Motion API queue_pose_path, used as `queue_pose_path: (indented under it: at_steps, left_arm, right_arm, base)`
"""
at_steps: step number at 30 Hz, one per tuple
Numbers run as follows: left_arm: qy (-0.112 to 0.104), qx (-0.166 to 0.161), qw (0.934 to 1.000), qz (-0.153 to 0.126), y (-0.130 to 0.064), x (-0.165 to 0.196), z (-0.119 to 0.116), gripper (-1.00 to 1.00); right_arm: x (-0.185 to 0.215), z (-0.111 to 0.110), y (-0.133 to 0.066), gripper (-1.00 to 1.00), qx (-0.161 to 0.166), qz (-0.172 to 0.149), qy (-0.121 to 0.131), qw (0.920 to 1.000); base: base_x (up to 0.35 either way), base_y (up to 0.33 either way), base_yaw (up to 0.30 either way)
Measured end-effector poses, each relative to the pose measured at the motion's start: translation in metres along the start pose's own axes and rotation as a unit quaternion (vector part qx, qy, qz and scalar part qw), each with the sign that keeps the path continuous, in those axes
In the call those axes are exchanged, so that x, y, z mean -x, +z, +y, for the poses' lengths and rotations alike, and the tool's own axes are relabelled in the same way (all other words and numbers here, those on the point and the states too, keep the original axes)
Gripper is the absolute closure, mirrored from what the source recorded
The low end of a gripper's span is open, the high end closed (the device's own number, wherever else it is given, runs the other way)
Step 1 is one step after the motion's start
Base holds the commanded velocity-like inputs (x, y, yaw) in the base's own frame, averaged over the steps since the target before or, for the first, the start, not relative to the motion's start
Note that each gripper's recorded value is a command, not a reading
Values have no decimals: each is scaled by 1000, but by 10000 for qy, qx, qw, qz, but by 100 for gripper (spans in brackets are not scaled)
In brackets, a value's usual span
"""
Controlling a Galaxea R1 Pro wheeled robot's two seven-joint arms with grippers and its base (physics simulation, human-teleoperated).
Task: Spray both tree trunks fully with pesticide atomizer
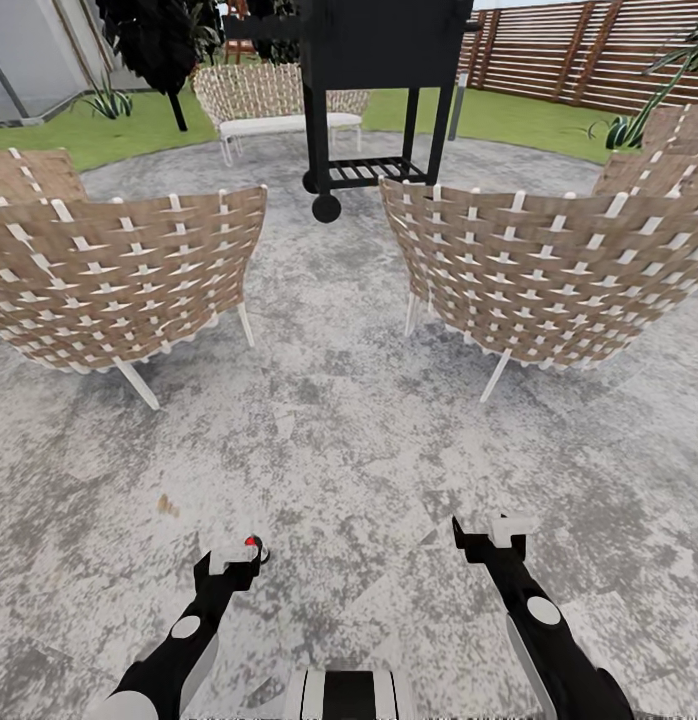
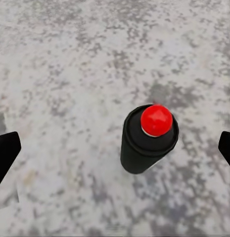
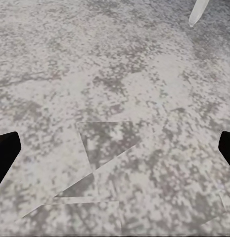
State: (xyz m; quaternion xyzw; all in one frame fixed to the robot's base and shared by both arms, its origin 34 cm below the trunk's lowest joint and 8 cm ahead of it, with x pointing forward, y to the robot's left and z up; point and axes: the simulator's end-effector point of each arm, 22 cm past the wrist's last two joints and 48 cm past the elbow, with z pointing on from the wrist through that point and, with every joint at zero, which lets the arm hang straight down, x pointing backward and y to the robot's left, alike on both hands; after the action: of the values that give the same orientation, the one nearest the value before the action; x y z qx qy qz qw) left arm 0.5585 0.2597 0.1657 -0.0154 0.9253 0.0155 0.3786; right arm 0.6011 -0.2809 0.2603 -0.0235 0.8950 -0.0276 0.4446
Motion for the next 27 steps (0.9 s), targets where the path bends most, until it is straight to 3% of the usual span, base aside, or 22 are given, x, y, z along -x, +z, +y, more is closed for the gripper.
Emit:
queue_pose_path:
  at_steps: [7, 27]
  left_arm:
    - [10, 5, 9999, 160, 4, -19, 1, -100]
    - [23, 11, 9992, 405, 8, -48, 2, -100]
  right_arm:
    - [-19, 2, 4, -100, 13, 165, -2, 9999]
    - [-47, 4, 9, -100, 32, 410, -10, 9992]
  base:
    - [0, 0, -114]
    - [0, 0, -3]
